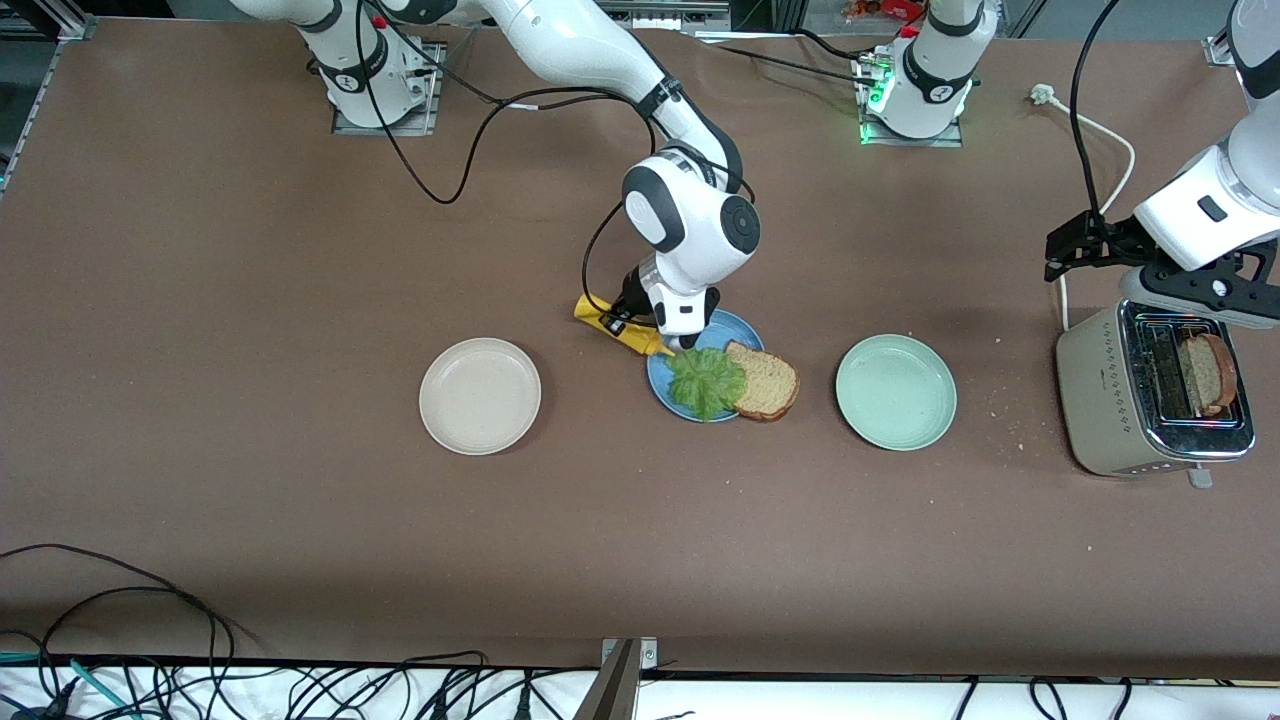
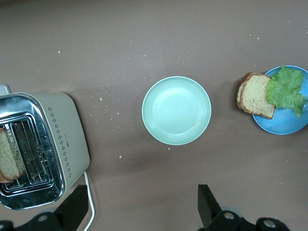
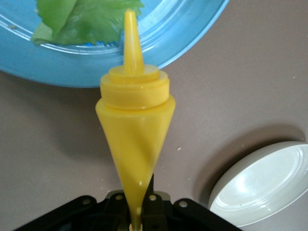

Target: Make sandwich in blue plate with both arms

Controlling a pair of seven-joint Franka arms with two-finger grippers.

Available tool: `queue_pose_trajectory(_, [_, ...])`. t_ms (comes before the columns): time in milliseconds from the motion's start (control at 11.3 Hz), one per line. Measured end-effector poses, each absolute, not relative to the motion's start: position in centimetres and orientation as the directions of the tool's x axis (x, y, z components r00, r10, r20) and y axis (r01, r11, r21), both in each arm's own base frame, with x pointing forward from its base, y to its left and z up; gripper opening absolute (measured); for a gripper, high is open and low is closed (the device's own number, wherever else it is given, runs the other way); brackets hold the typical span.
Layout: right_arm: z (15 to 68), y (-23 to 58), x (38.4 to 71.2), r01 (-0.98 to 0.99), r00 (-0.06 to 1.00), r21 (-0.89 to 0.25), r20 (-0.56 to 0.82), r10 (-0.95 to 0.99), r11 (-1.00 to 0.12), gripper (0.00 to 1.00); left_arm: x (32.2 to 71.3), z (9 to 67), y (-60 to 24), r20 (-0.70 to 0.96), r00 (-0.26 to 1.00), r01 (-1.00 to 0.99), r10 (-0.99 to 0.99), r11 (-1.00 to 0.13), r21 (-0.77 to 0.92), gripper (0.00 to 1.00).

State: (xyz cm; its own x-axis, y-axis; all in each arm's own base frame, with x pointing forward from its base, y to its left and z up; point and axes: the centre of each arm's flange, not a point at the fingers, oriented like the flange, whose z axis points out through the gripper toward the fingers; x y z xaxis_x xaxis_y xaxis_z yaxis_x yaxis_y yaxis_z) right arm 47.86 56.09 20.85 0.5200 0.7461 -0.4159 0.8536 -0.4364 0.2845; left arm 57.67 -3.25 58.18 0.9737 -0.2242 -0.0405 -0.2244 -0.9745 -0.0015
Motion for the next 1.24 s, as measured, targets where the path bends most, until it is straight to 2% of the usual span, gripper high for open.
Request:
queue_pose_trajectory(800, [21.6, 55.8, 48.4, 0.851, 0.524, 0.264, -0.401, 0.751, -0.453, 0.07, 57.7, 58.2, -3.2, -0.042, 0.974, -0.224, -0.224, -0.975, -0.001, 1.0])
queue_pose_trajectory(1066, [26.1, 53.7, 50.2, 0.844, 0.537, 0.195, -0.341, 0.772, -0.5, 0.07, 57.7, 58.2, -3.2, -0.043, 0.974, -0.224, -0.224, -0.975, -0.001, 1.0])
queue_pose_trajectory(1244, [30.9, 50.0, 52.4, 0.835, 0.546, 0.107, -0.285, 0.788, -0.54, 0.07, 57.7, 58.2, -3.3, -0.043, 0.973, -0.225, -0.225, -0.974, -0.001, 1.0])
